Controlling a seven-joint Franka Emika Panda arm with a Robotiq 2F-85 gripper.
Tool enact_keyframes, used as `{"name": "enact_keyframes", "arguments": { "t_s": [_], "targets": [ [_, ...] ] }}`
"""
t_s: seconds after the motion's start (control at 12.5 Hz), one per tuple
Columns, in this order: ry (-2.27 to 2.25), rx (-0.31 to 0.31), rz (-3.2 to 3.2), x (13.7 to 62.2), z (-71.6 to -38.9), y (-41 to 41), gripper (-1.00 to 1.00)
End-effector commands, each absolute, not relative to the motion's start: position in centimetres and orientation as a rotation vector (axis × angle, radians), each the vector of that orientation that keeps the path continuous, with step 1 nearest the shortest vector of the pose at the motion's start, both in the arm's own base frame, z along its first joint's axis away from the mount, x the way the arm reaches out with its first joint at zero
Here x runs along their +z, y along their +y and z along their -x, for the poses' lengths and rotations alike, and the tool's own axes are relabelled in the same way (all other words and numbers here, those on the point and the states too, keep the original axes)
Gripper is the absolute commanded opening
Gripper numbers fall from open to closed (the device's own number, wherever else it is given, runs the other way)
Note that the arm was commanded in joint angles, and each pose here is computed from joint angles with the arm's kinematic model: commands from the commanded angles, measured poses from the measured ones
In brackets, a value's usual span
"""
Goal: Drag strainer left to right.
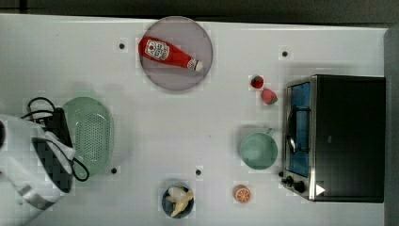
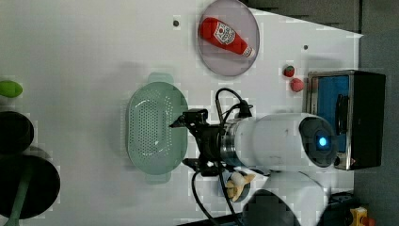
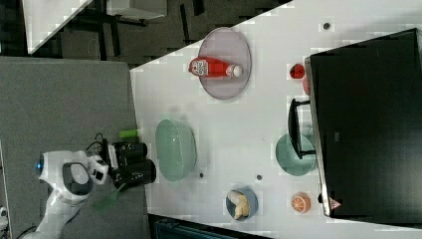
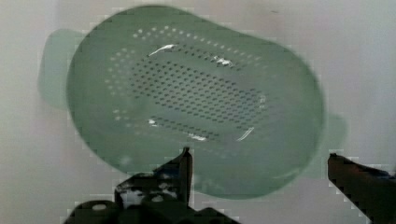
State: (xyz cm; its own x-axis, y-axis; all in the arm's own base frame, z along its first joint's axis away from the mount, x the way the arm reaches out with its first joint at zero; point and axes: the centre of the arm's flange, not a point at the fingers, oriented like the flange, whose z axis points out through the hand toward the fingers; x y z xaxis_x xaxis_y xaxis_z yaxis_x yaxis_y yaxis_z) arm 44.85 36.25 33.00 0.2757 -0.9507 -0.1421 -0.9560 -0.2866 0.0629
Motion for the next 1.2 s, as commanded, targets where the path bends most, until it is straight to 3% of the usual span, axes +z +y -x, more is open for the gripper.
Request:
{"name": "enact_keyframes", "arguments": {
  "t_s": [0.08, 0.48, 1.2],
  "targets": [
    [2.052, 0.265, 2.324, 25.8, -46.5, 31.8, 1.0],
    [2.076, 0.293, 2.23, 19.1, -46.7, 30.3, 1.0],
    [2.201, 0.209, 2.179, 15.6, -48.3, 24.7, 1.0]
  ]
}}
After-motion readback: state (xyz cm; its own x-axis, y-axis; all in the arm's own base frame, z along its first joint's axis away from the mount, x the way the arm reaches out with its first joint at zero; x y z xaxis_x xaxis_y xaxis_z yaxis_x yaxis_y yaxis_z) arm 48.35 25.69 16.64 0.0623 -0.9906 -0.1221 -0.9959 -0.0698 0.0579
